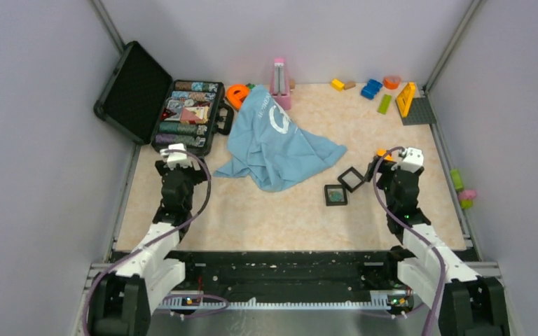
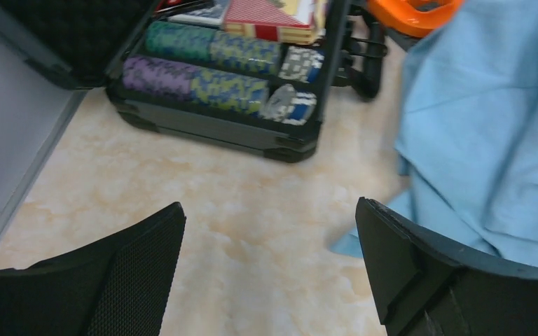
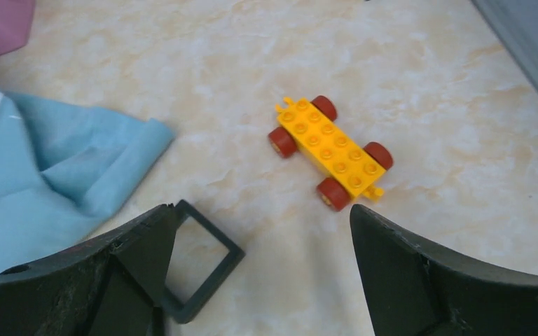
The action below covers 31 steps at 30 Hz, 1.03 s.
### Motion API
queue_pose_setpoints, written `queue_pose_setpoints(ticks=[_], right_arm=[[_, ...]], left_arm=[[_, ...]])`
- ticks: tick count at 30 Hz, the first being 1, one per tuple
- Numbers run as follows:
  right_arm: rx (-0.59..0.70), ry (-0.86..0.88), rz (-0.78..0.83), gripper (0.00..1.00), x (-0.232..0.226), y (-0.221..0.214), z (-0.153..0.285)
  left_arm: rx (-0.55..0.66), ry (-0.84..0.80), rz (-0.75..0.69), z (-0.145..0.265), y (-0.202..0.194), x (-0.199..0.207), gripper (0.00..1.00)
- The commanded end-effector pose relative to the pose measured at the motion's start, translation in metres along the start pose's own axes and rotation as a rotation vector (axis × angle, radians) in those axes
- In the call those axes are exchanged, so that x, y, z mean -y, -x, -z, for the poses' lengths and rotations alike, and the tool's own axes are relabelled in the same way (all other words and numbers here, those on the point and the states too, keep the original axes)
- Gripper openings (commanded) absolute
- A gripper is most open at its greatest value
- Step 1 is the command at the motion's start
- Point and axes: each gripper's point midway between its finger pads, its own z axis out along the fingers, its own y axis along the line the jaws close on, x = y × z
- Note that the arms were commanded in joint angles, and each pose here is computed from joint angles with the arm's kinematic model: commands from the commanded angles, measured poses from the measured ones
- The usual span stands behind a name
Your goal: Remove the brooch from the garment
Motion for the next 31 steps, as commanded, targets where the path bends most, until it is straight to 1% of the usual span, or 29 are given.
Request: queue_pose_setpoints(ticks=[1, 4, 6, 7, 9, 10, 12, 14, 15, 16, 17, 18, 20, 23, 31], right_arm=[[0.281, -0.064, 0.075, 0.94, 0.024, 0.043, -0.009], [0.329, -0.046, 0.122, 0.94, 0.027, 0.035, -0.017], [0.341, -0.024, 0.127, 0.93, 0.025, 0.027, -0.022], [0.324, 0.0, 0.14, 0.93, 0.021, 0.021, -0.028], [0.284, 0.012, 0.156, 0.92, 0.019, 0.008, -0.04], [0.281, 0.006, 0.155, 0.91, 0.021, 0.002, -0.044], [0.307, -0.01, 0.15, 0.91, 0.025, 0.0, -0.047], [0.238, -0.024, 0.15, 0.91, 0.026, -0.007, -0.055], [0.239, -0.032, 0.151, 0.96, 0.026, -0.005, -0.059], [0.234, -0.002, 0.173, 0.98, 0.02, -0.007, -0.059], [0.215, 0.048, 0.201, 0.99, 0.012, -0.01, -0.06], [0.214, 0.077, 0.21, 0.99, 0.007, -0.01, -0.06], [0.22, 0.076, 0.209, 0.99, 0.007, -0.009, -0.06], [0.222, 0.076, 0.209, 0.99, 0.007, -0.009, -0.06], [0.219, 0.077, 0.209, 0.99, 0.007, -0.01, -0.06]], left_arm=[[0.083, 0.107, 0.035, -0.022, 0.0, -0.033, 0.94], [0.109, 0.139, 0.043, -0.032, -0.013, -0.046, 0.94], [0.173, 0.126, 0.03, -0.038, -0.006, -0.047, 0.92], [0.175, 0.102, 0.012, -0.04, -0.009, -0.044, 0.92], [0.142, 0.094, 0.017, -0.05, -0.018, -0.041, 0.92], [0.126, 0.113, 0.027, -0.055, -0.023, -0.049, 0.92], [0.153, 0.12, 0.011, -0.062, -0.025, -0.052, 0.87], [0.098, 0.133, 0.027, -0.066, -0.032, -0.053, 0.87], [0.045, 0.15, 0.027, -0.07, -0.038, -0.056, 0.87], [0.017, 0.154, 0.025, -0.075, -0.038, -0.055, 0.94], [0.028, 0.153, 0.026, -0.073, -0.036, -0.056, 0.97], [0.047, 0.151, 0.029, -0.071, -0.036, -0.056, 0.98], [0.077, 0.158, 0.015, -0.073, -0.033, -0.058, 0.99], [0.056, 0.13, 0.004, -0.073, -0.035, -0.052, 0.99], [0.064, 0.129, 0.008, -0.074, -0.034, -0.052, 0.99]])
